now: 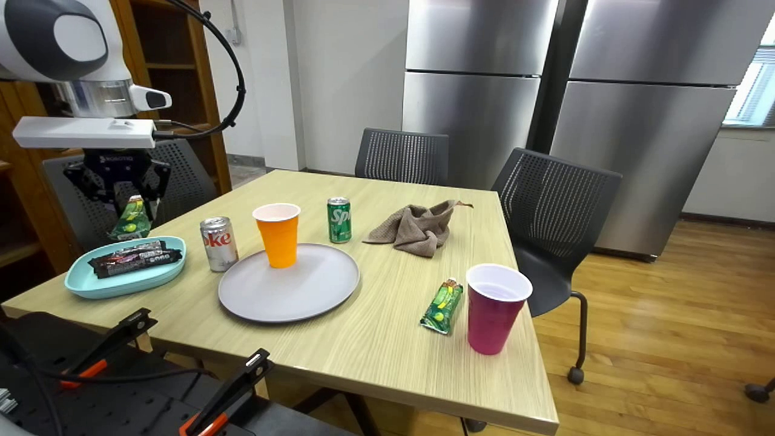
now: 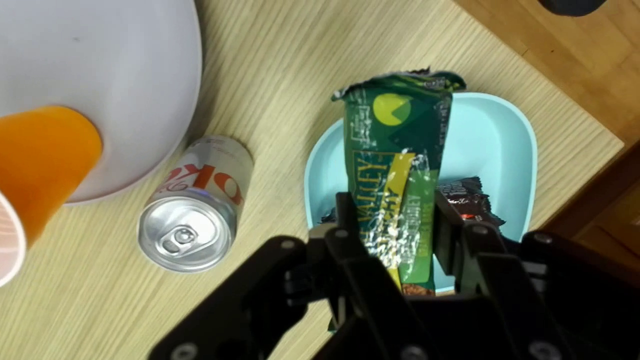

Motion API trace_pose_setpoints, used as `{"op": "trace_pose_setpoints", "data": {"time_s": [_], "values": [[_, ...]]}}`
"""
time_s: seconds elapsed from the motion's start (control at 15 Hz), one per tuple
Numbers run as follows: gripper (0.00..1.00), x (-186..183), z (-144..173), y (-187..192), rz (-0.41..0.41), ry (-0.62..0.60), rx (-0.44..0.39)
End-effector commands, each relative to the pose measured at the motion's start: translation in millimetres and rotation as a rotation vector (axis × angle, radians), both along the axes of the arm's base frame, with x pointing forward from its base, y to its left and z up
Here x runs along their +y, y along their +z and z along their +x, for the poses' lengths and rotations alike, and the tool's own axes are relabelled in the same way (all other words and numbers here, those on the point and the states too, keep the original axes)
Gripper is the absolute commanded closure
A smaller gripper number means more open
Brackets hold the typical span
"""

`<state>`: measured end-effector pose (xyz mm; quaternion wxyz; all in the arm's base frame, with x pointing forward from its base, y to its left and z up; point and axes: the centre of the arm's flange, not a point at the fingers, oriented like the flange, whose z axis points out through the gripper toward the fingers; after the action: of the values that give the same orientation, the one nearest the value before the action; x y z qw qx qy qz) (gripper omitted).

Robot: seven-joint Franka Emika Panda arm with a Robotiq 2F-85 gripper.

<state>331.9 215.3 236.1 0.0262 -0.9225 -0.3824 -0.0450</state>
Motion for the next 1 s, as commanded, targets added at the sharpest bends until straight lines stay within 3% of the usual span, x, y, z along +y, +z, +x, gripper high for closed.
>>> {"op": "trace_pose_setpoints", "data": {"time_s": [0.0,0.93], "values": [[0.87,15,-17,-8,-0.001,0.005,0.027],[0.87,39,-8,-52,0.022,0.100,0.029]]}}
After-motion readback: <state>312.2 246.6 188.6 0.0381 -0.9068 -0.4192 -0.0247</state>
